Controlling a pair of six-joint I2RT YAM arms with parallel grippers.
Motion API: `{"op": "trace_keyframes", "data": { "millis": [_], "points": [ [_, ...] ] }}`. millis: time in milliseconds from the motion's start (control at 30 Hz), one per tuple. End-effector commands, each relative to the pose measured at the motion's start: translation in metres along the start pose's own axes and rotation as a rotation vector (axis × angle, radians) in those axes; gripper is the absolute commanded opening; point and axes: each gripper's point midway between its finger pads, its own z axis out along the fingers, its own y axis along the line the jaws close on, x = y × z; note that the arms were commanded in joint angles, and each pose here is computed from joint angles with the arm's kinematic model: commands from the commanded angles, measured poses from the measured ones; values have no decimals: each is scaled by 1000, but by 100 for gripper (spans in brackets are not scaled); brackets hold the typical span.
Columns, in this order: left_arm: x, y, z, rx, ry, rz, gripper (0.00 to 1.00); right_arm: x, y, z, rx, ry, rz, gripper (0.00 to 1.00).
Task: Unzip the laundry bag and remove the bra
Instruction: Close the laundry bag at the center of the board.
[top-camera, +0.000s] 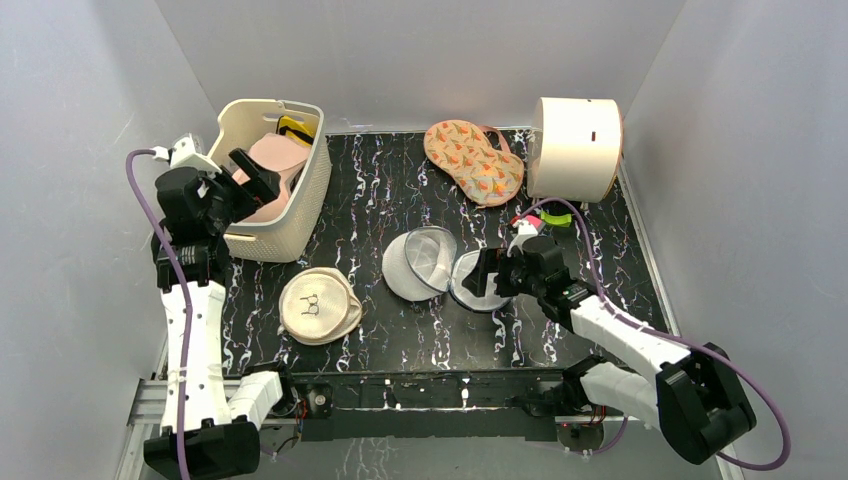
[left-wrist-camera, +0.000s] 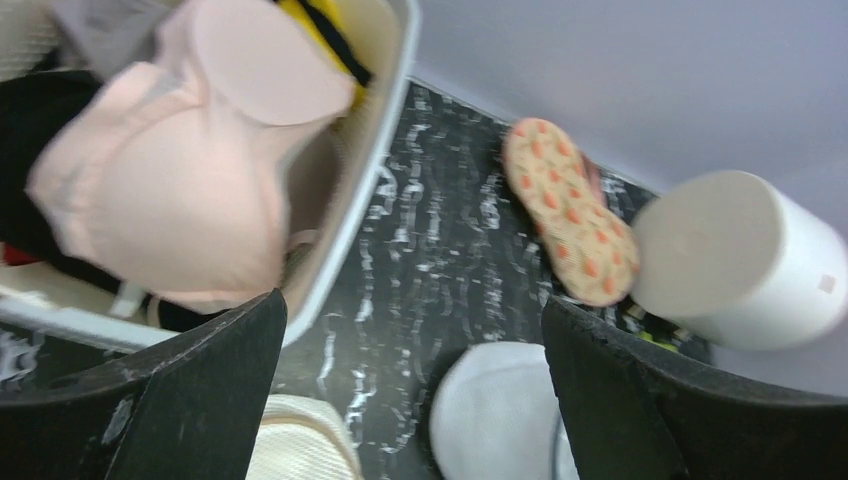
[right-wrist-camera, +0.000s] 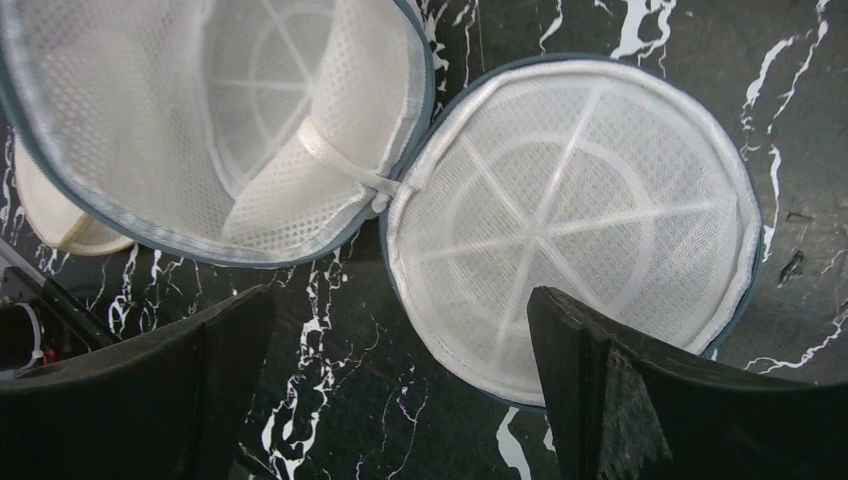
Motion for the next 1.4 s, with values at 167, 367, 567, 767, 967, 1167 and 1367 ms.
{"op": "trace_keyframes", "data": {
  "millis": [167, 367, 567, 767, 967, 1167, 1367],
  "points": [
    [14, -59, -6, 343, 83, -113, 97, -70, 28, -33, -25, -204, -77, 98],
    [45, -110, -5, 524, 161, -115, 97, -87, 40, -51, -52, -273, -113, 98],
    [140, -179, 3, 583, 329, 30, 96, -118, 64, -82, -113, -392, -150, 98],
    [207, -227, 3, 662, 377, 185, 96, -169, 97, -158, -151, -621, -216, 98],
    [255, -237, 5, 658, 379, 297, 97, -205, 116, -230, -132, -822, -264, 98],
    [291, -249, -8, 678, 363, 456, 98, -210, 114, -245, -102, -860, -267, 98],
    [336, -248, -21, 635, 280, 712, 98, -208, 114, -249, -115, -881, -249, 98]
  ]
}}
